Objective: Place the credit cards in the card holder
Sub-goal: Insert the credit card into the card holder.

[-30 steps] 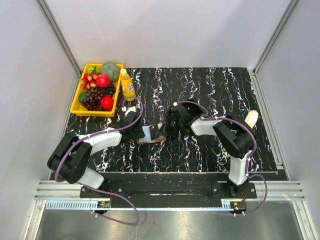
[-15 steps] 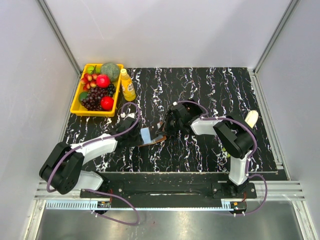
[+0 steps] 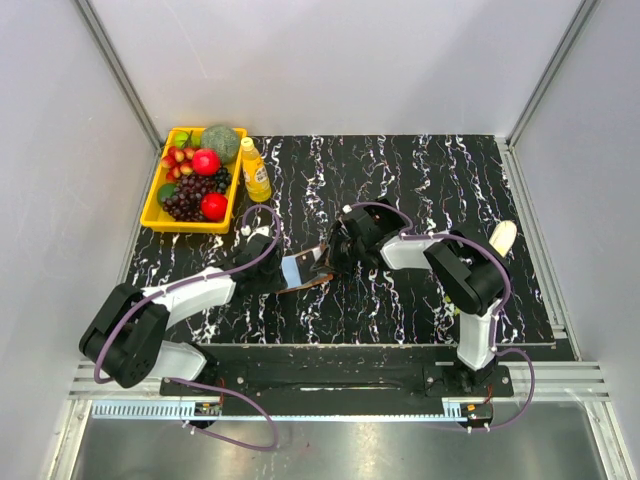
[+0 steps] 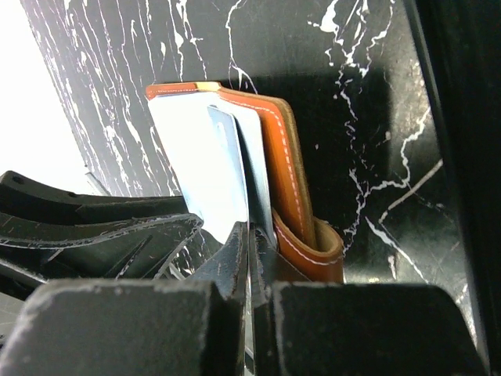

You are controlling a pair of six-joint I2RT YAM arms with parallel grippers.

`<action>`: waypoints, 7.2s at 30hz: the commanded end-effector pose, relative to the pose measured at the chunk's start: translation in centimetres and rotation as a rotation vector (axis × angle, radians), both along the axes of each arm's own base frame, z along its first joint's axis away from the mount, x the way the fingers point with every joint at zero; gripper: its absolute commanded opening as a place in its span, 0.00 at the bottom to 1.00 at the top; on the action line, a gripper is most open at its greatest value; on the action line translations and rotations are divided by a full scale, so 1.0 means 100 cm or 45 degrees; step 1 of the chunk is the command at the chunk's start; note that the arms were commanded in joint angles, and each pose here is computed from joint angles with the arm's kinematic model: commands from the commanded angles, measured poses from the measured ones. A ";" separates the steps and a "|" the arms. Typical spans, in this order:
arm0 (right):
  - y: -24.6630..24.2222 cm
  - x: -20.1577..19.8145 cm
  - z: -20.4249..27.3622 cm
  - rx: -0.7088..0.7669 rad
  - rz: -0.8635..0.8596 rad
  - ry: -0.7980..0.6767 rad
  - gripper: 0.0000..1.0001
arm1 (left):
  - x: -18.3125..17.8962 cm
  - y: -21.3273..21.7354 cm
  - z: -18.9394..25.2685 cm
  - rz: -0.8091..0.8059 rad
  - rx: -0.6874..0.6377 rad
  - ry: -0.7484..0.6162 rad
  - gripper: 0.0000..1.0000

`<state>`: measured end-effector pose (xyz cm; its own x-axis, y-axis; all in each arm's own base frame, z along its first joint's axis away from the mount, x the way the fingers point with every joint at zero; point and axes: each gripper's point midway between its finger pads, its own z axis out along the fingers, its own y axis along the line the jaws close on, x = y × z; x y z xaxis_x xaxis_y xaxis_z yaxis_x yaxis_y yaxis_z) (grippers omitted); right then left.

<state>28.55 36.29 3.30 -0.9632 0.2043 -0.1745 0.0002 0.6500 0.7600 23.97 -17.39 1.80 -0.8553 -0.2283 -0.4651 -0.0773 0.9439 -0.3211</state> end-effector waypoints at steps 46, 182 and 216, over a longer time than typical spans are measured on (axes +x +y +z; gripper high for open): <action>0.006 0.014 -0.007 -0.359 0.233 -0.259 0.46 | -0.005 0.012 -0.021 0.011 0.128 0.065 0.33; 0.063 -0.015 0.036 -0.585 0.153 -0.391 0.32 | -0.016 0.026 -0.004 0.197 -0.191 -0.218 0.34; 0.047 0.001 0.052 -0.536 0.161 -0.476 0.58 | -0.007 0.047 0.030 0.264 -0.080 -0.316 0.37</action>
